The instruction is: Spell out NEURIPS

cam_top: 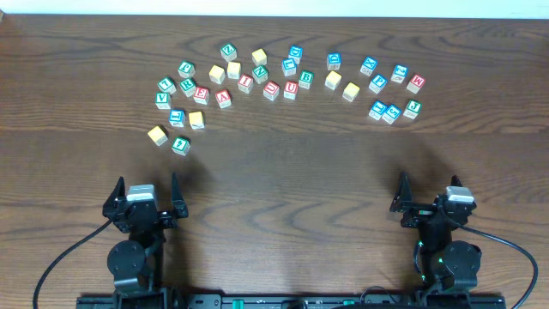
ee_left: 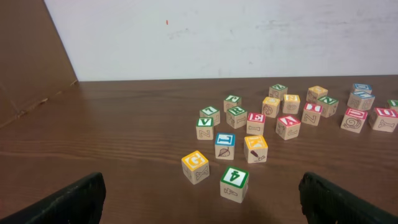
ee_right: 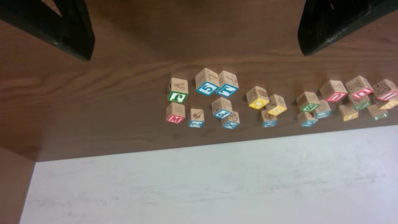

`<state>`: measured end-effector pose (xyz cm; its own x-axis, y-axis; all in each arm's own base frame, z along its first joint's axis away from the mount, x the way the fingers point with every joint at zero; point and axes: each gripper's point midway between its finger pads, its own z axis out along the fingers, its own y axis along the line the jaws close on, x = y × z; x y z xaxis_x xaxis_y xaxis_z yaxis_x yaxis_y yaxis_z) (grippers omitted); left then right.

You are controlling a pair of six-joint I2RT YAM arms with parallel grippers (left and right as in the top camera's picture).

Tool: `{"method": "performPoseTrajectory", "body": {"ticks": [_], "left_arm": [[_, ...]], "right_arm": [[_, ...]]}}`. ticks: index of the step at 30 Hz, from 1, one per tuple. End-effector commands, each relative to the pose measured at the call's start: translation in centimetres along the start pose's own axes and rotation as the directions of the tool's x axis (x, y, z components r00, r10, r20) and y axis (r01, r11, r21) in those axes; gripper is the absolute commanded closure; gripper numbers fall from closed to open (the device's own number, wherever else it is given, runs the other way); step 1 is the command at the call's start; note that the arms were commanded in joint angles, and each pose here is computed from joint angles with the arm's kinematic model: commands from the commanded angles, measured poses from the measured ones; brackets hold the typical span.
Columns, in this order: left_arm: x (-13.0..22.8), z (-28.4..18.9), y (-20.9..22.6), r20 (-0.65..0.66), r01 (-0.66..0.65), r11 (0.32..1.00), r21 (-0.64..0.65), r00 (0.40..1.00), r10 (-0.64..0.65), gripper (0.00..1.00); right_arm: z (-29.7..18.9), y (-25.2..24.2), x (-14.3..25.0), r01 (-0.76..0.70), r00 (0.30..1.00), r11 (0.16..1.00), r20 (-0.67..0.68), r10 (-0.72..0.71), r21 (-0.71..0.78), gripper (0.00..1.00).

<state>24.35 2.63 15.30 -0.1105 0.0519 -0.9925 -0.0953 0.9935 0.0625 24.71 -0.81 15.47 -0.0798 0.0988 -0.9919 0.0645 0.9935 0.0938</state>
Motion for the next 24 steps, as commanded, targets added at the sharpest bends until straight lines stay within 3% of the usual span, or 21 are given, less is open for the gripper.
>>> {"method": "performPoseTrajectory", "body": {"ticks": [1, 24], "left_arm": [[1.57, 0.11, -0.52, -0.047, -0.004, 1.000, 0.027, 0.999, 0.006, 0.02], [1.19, 0.03, -0.48, -0.047, 0.019, 1.000, 0.025, 0.999, -0.018, 0.02]], "right_arm": [[0.00, -0.19, 0.08, 0.009, 1.000, 1.000, -0.002, -0.009, 0.007, 0.01], [0.00, -0.19, 0.08, 0.009, 1.000, 1.000, -0.002, -0.009, 0.007, 0.01]]}}
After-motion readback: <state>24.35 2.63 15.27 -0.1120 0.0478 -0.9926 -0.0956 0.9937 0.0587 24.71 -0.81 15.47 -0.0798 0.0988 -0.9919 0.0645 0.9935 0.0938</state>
